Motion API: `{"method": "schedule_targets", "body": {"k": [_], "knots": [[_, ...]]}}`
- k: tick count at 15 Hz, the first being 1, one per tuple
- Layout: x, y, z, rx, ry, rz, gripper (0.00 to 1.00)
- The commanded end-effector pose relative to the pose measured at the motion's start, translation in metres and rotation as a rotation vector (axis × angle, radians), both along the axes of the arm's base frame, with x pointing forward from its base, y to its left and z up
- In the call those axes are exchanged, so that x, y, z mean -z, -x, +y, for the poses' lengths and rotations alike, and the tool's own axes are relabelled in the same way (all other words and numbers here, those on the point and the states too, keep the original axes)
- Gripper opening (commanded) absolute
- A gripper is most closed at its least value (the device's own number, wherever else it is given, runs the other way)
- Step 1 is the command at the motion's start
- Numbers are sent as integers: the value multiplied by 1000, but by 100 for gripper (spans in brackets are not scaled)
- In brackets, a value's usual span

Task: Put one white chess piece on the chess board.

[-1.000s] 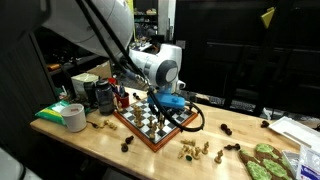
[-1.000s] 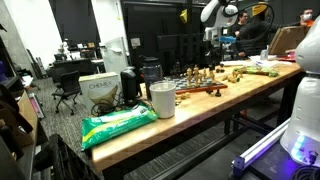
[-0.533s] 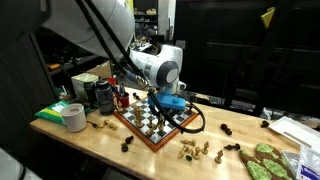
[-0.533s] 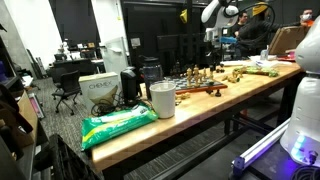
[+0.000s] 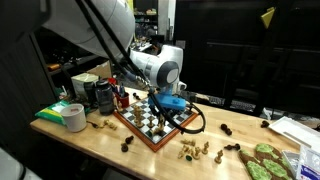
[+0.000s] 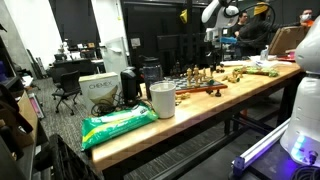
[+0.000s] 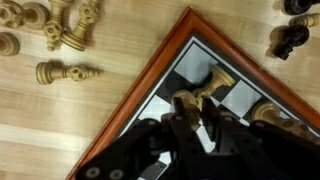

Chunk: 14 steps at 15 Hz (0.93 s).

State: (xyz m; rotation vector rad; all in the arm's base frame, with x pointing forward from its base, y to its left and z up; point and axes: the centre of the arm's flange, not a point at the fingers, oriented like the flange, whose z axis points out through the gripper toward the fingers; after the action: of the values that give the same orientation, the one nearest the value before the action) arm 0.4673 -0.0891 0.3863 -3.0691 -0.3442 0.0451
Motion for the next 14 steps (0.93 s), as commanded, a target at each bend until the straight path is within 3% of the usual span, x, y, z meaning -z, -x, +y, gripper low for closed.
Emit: {"method": "schedule_targets", "body": {"k": [1,14], "knots": [[-5,9,-2,-17,-2,-18,6],[-11,14,2,-20,1,-31,6]]}}
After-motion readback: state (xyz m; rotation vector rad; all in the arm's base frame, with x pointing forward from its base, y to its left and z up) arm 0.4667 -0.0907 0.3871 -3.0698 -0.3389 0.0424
